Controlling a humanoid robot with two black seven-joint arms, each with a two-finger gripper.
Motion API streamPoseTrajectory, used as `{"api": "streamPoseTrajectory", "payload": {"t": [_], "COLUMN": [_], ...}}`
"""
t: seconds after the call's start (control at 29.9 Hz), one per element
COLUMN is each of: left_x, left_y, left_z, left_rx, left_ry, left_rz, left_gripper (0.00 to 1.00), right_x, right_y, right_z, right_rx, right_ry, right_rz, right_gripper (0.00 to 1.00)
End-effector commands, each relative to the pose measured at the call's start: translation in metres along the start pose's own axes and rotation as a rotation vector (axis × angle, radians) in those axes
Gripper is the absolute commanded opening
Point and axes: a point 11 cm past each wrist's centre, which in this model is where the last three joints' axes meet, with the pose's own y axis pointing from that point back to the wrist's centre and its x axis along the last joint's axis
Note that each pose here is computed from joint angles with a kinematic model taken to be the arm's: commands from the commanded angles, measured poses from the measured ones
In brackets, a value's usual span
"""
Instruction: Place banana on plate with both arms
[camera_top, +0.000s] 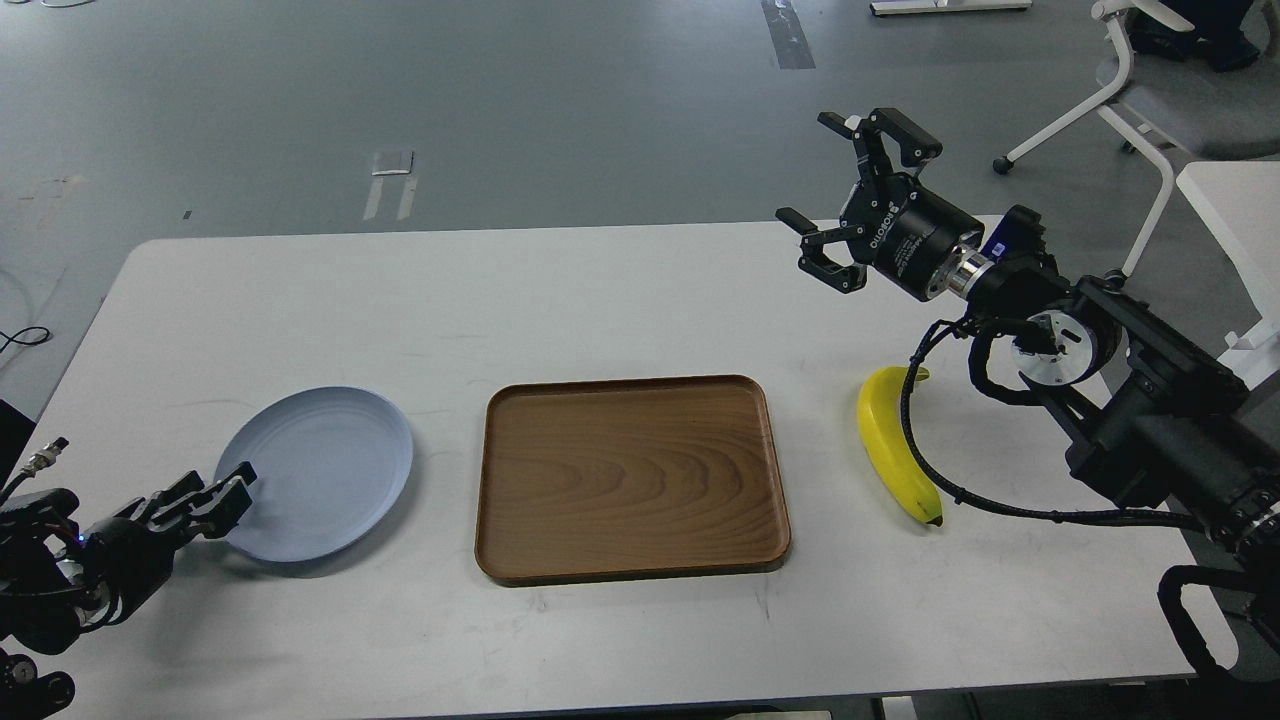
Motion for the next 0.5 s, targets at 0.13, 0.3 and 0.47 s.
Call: {"api": "streamPoseTrajectory", "payload": {"t": [0.13,0.3,0.47], "left_x": [0.010,0.015,0.022], "left_y": [-0.004,-0.006,-0.010], "left_z": [0.007,0.018,0.028], "left_rx": [-0.030,-0.096,-0.137], "left_ry": [0.020,0.022,0.015], "left_rz": [0.030,0.040,0.053], "left_gripper": [0.00,0.00,0.00], "right_x": [-0.002,0.000,0.003], "right_y": [-0.001,-0.001,0.001], "right_z": [0.004,0.005,0.002], "right_rx": [-0.006,-0.007,-0.001], "right_ry": [-0.004,-0.005,-0.004], "right_rz": [-0.003,0.007,0.015], "right_gripper": [1.00,1.00,1.00]}}
